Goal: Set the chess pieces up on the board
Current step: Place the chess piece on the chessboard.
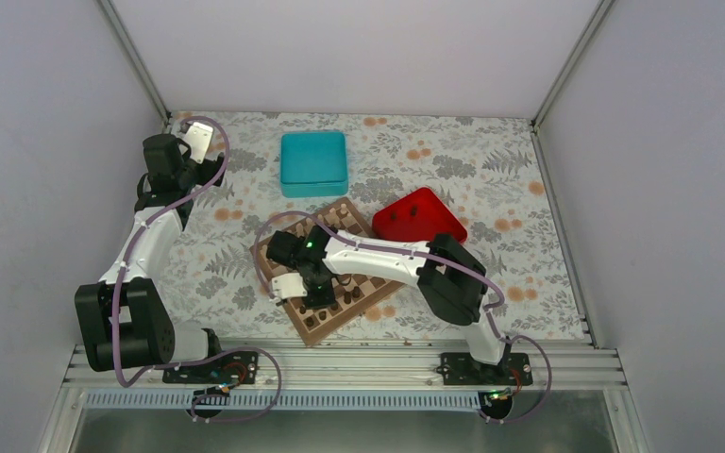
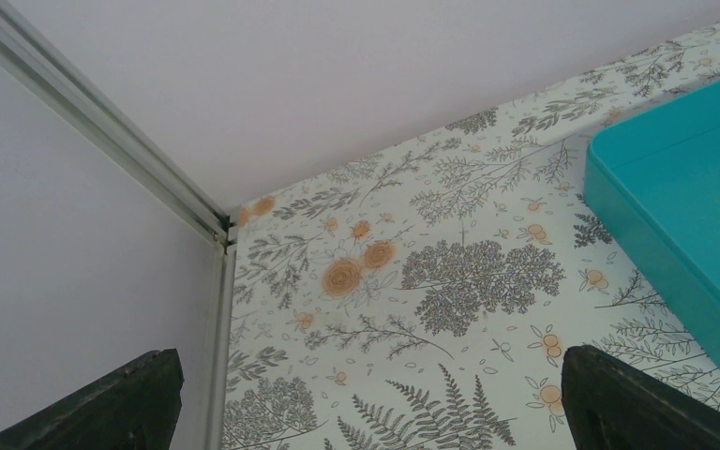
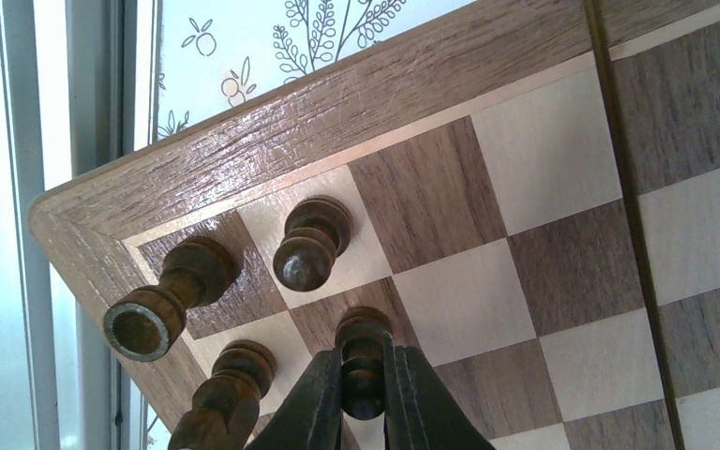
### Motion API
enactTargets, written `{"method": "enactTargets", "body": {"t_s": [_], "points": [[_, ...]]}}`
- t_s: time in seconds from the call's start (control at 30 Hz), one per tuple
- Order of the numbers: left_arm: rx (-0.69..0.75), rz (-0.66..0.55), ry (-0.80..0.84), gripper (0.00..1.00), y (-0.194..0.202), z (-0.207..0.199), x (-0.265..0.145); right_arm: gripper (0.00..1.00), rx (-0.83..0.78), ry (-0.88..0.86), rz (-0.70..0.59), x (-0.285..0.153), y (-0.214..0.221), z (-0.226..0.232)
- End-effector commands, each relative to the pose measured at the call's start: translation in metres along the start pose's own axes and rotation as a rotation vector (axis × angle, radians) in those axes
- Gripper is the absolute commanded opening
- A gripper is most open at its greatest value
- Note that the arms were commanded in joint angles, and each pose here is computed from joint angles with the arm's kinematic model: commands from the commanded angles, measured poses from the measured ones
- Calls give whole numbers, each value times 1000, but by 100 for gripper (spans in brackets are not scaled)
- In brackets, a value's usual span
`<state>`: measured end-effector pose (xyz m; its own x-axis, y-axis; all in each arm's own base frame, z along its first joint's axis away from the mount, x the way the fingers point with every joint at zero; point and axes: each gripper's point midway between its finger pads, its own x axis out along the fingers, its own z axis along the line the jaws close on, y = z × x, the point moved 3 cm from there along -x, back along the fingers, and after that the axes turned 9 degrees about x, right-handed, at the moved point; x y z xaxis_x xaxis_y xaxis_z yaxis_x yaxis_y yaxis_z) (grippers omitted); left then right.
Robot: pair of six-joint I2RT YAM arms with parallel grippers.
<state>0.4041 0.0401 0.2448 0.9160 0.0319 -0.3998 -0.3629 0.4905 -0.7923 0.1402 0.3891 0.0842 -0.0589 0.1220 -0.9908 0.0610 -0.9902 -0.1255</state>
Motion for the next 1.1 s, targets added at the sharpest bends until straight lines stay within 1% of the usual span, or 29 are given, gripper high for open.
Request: {"method": "enactTargets", "body": {"t_s": [0.0, 0.07, 0.17, 0.37, 0.47, 0.63, 0.77, 0.87, 0.97, 1.07], "points": [[-3, -23, -7, 100, -2, 3, -2, 10, 0, -5, -5, 4, -6, 2], [-3, -26, -7, 100, -3, 3, -3, 11, -1, -3, -6, 4, -6, 1], [-3, -24, -5, 100, -3, 2, -2, 15, 1, -1, -4, 3, -6, 1], [-3, -23, -5, 100, -2, 2, -2, 29, 7, 29, -23, -11, -7, -2], [-3, -23, -8, 100, -3, 3, -2, 31, 24, 63, -49, -29, -7, -9], [-3, -24, -9, 100, -3, 3, -2, 34, 82, 152, -106, -72, 0, -34], [-4, -23, -12, 100, -2, 4, -3, 36, 189, 229, -153, -109, 26, -72], [-4, -24, -11, 100, -3, 4, -3, 37, 289, 270, -175, -129, 58, -102], [-6, -22, -5, 100, -2, 3, -1, 38, 381, 297, -176, -134, 95, -130], [-5, -23, -5, 100, -2, 3, -2, 38, 464, 301, -161, -126, 132, -153]]}}
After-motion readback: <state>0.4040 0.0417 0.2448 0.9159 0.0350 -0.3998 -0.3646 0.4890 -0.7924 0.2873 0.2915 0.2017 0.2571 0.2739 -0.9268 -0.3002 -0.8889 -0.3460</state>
